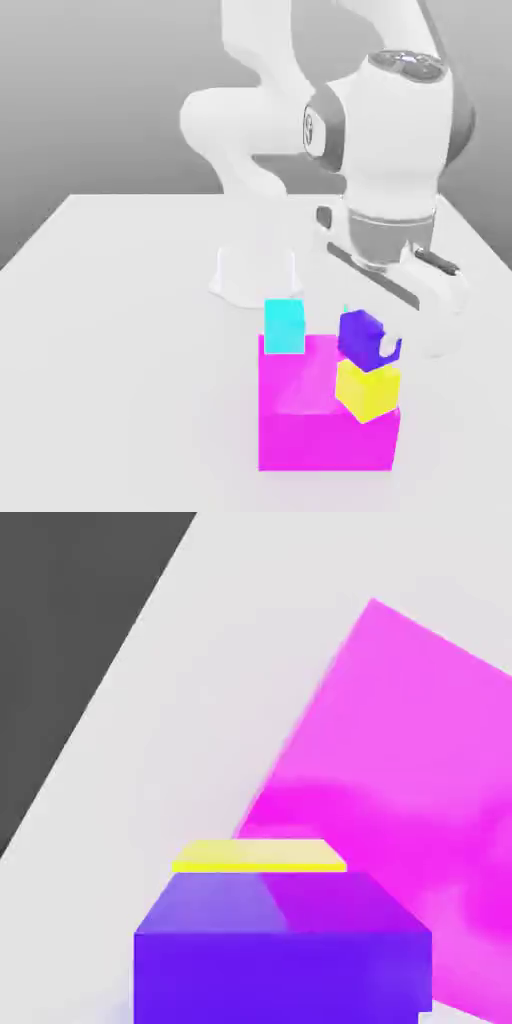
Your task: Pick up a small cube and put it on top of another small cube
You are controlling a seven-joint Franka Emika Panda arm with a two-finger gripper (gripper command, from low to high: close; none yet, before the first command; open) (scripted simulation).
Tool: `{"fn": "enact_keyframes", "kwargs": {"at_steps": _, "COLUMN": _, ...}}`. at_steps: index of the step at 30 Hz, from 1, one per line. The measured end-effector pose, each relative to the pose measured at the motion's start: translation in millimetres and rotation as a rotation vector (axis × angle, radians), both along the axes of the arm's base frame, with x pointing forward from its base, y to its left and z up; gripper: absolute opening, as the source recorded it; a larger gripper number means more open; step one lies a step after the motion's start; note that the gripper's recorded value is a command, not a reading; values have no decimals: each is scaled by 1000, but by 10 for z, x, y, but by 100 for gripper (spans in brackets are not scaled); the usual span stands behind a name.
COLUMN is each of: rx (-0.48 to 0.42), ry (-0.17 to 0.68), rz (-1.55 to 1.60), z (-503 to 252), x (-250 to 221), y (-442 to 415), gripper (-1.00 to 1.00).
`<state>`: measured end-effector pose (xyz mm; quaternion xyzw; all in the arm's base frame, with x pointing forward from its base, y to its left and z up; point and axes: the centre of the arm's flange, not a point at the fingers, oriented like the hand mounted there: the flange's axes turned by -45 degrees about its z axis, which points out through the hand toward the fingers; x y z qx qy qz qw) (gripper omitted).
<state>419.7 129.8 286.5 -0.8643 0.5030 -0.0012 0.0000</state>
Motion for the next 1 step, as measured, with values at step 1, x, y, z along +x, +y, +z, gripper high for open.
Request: {"fn": "enact_keyframes", "kwargs": {"at_steps": 1, "rx": 0, "ry": 0, "rz": 0, "z": 0, "x": 0, "y": 0, "gripper": 100}}
